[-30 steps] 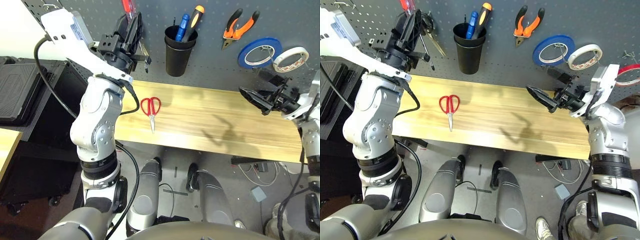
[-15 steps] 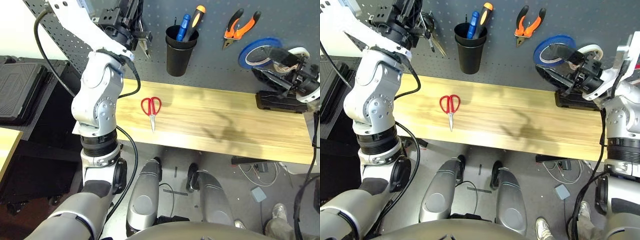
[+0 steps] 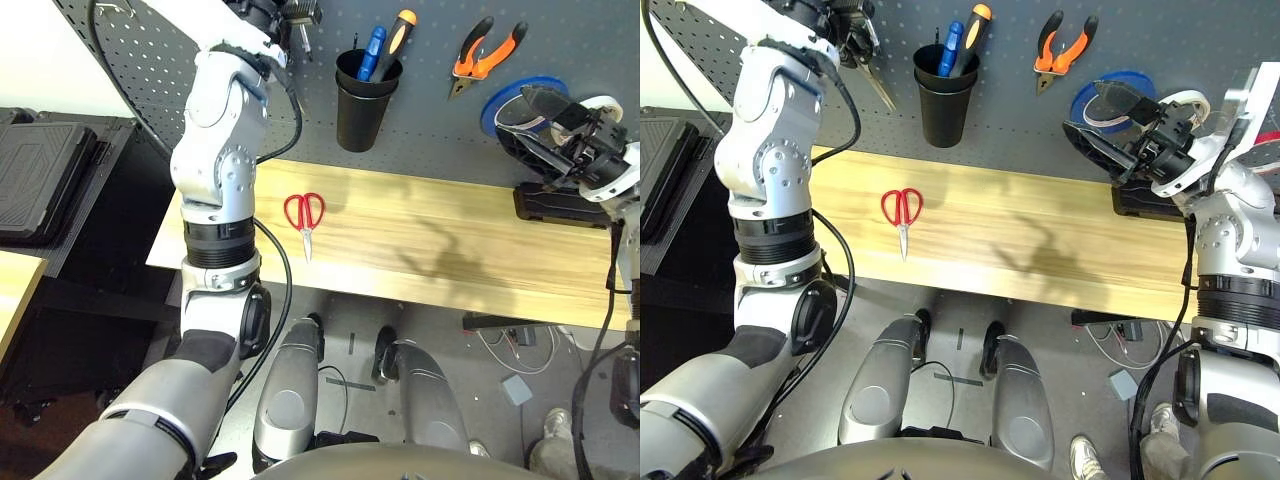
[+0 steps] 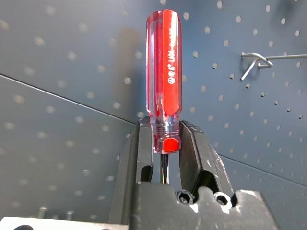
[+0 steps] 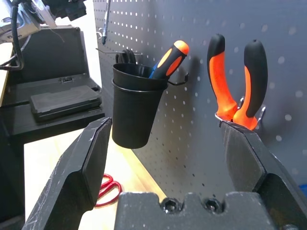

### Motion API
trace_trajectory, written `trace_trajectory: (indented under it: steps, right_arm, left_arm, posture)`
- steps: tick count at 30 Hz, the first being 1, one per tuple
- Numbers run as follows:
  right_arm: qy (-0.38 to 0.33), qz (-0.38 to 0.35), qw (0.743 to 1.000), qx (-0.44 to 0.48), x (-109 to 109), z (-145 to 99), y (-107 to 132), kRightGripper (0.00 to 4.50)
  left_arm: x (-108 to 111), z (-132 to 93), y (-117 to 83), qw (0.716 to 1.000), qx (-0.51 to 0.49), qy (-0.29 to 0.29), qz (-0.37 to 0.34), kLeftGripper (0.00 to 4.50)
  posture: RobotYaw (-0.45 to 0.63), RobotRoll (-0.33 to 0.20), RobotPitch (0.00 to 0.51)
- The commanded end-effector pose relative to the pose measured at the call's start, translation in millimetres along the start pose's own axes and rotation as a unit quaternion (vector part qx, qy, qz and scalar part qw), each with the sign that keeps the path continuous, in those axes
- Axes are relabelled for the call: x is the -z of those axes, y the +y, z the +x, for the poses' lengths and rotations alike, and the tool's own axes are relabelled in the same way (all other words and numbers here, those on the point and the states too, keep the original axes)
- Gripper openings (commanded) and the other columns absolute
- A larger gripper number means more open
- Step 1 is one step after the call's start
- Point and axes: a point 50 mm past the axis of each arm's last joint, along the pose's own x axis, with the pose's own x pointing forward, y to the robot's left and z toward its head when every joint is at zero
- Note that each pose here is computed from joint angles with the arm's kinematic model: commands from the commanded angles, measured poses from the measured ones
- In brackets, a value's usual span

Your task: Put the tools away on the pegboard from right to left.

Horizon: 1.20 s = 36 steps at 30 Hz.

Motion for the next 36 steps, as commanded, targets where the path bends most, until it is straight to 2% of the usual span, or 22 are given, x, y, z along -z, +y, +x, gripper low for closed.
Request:
trace_trajectory:
  steps: [1,13,28,36]
  right_arm:
    - [0.002,-0.01,1.0,0.004,0.4,-2.3,3.2,4.5]
    - [0.002,-0.018,1.0,0.016,3.9,0.2,7.9,4.5]
    - [-0.004,-0.019,1.0,0.02,10.3,4.8,10.1,4.5]
    - [-0.003,-0.016,1.0,0.014,14.3,6.2,11.1,4.5]
  left_arm:
    - [3.7,10.3,-8.1,1.0,0.003,-0.009,-0.005,0.79]
    - [32.6,18.1,-17.2,1.0,0.019,0.012,0.01,0.79]
    - [67.6,-0.6,-26.2,0.995,0.054,0.063,0.048,0.79]
    - [65.8,-5.6,-27.7,0.994,0.067,0.065,0.047,3.79]
  posture:
    - [0.18,0.0,0.235]
    - [0.16,0.0,0.236]
    - [0.15,0.0,0.236]
    - [0.16,0.0,0.232]
